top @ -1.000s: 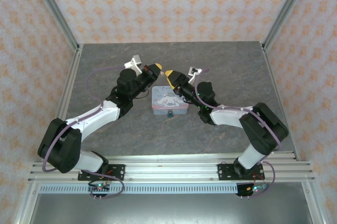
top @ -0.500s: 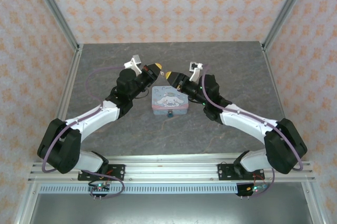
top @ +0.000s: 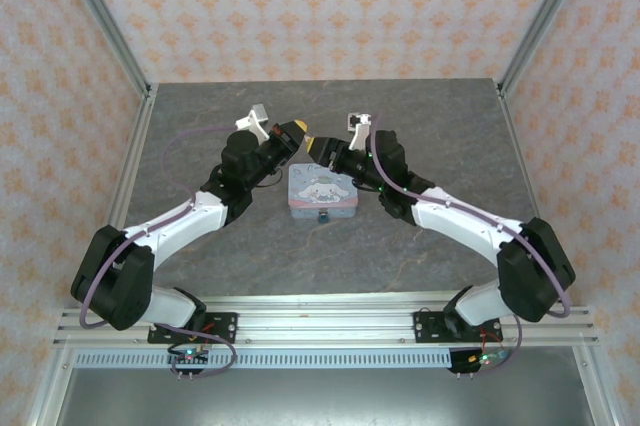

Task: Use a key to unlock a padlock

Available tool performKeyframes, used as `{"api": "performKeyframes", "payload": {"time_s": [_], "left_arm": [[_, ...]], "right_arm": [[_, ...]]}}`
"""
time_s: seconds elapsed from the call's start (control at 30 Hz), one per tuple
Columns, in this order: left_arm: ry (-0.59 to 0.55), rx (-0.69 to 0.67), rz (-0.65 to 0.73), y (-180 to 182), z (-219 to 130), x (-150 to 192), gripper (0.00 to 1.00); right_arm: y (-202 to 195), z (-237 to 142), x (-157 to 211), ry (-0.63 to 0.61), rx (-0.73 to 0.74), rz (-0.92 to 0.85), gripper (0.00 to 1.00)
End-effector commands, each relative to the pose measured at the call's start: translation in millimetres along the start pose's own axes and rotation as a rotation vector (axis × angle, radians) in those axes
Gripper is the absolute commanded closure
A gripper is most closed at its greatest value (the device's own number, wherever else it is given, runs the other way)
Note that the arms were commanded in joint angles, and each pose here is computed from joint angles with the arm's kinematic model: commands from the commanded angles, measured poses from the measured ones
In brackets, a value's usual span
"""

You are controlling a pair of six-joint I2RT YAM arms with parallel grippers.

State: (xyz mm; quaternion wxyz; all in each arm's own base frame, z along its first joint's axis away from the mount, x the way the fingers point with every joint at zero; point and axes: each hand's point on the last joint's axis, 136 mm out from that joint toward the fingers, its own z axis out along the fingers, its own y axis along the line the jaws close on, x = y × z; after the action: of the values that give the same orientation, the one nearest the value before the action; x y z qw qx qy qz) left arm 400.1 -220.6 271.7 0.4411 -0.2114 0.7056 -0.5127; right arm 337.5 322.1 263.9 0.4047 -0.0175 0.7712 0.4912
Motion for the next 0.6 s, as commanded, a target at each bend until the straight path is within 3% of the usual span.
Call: {"api": "performKeyframes", "payload": {"time_s": [0.0,0.57], "left_arm": [[-0.026,0.043,0.021,-20.1,-4.4,-7.9,1.0],[-0.023,0.043,0.018,-19.5,-6.0,-7.0,1.0]], "right_arm": [[8.7,6.0,-1.9,0.013,-0.018,-0.031,0.47],[11.1,22.0,-11.6,-0.036,-0.056,0.023,0.63]]}}
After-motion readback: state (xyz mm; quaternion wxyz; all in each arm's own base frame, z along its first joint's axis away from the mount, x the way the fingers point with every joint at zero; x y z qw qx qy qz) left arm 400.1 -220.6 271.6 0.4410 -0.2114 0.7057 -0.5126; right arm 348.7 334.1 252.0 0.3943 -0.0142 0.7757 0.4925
